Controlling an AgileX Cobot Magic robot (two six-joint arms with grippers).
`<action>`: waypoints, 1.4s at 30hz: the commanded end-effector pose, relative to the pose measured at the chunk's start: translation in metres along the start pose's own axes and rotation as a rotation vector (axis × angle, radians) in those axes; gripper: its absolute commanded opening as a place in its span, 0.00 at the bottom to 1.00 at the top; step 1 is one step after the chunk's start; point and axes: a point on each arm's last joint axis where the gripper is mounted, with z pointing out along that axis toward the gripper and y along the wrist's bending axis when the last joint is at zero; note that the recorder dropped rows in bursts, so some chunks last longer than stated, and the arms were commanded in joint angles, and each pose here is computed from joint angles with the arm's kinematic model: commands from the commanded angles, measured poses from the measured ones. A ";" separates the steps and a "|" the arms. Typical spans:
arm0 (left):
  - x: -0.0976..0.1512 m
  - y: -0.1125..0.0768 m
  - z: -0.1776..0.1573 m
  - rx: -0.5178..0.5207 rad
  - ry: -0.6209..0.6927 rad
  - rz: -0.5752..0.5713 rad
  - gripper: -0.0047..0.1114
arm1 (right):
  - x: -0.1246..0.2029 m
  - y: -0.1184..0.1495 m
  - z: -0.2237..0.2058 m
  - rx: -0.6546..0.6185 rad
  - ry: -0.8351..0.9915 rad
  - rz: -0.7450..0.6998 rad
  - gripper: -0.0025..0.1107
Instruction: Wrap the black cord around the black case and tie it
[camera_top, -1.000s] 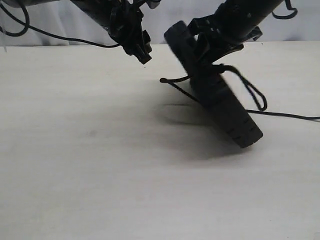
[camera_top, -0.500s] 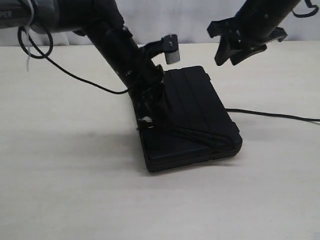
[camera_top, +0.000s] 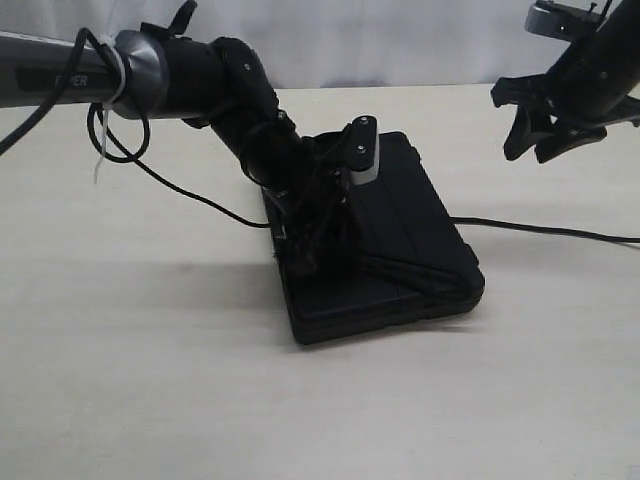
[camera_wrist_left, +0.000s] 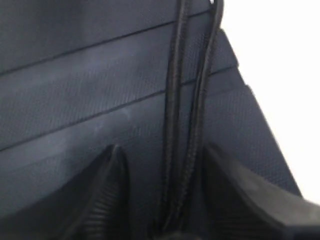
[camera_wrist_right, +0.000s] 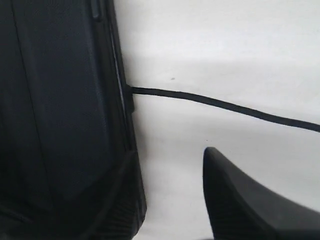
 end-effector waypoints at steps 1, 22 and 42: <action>0.012 0.002 0.018 -0.001 0.063 0.011 0.44 | 0.000 -0.012 -0.001 0.015 -0.014 0.031 0.38; 0.005 0.025 0.016 -0.254 -0.034 -0.186 0.04 | 0.047 -0.131 0.060 0.136 -0.010 0.458 0.38; 0.005 0.026 0.016 -0.259 -0.035 -0.186 0.04 | 0.083 -0.210 0.084 -0.132 -0.271 0.891 0.38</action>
